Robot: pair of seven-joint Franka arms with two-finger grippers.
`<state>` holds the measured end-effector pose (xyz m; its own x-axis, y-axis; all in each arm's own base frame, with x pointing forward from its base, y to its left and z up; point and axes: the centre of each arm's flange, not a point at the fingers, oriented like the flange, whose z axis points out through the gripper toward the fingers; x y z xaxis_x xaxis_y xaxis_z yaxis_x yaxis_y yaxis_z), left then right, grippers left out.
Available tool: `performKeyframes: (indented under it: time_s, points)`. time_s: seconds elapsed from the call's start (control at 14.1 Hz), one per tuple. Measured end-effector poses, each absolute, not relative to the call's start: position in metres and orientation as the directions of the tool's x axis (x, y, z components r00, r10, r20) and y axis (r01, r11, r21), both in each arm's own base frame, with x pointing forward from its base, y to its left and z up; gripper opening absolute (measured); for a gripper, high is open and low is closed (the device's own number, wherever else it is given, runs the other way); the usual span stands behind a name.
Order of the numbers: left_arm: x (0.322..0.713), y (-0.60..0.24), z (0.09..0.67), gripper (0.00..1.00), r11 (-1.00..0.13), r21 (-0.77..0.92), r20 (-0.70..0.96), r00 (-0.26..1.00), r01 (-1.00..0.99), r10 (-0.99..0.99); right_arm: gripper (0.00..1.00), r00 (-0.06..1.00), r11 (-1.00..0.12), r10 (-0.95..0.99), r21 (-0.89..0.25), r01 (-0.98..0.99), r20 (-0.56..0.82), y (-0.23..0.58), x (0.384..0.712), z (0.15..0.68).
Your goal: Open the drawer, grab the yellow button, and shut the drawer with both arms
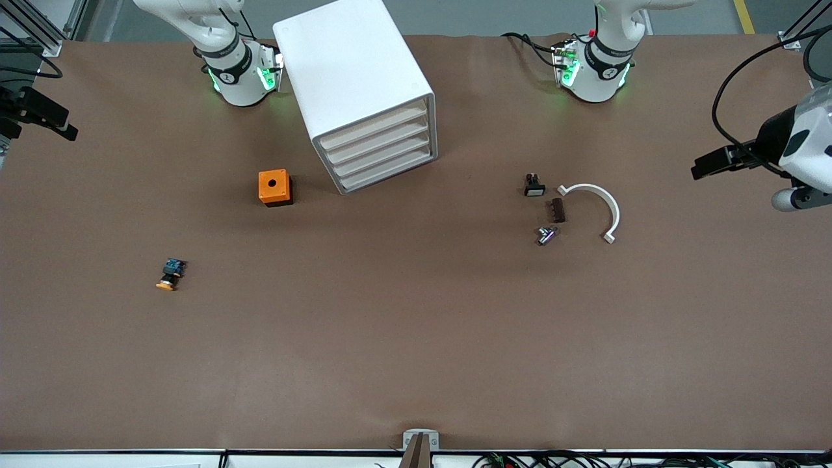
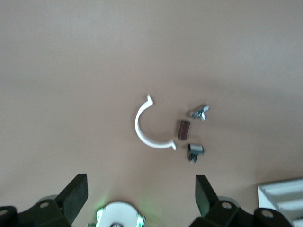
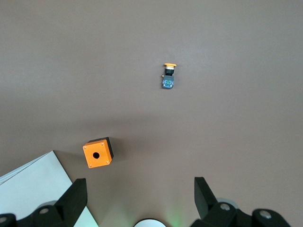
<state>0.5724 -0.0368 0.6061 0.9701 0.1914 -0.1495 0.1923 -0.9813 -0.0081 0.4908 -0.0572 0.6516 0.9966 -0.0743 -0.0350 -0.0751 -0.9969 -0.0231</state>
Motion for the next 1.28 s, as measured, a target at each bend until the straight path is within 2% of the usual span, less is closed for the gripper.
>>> performKeyframes:
  time_s: [0.57, 0.92, 1.28]
  points:
    - [0.577, -0.031, 0.622, 1.0, -0.981, 0.011, -0.055, 0.98, 0.194, 0.194, 1.0, 0.997, -0.997, -0.075, -0.025, -0.076, -0.034, -0.057, 0.491, 0.652]
    - [0.576, 0.023, 0.623, 1.0, -0.991, 0.007, -0.05, 0.99, 0.132, 0.131, 1.0, 0.997, -0.997, -0.075, -0.026, -0.076, -0.034, -0.057, 0.491, 0.652]
    - [0.553, 0.016, 0.633, 1.0, -0.994, 0.011, -0.046, 0.993, 0.112, 0.111, 1.0, 0.997, -0.997, -0.075, -0.026, -0.076, -0.034, -0.057, 0.491, 0.652]
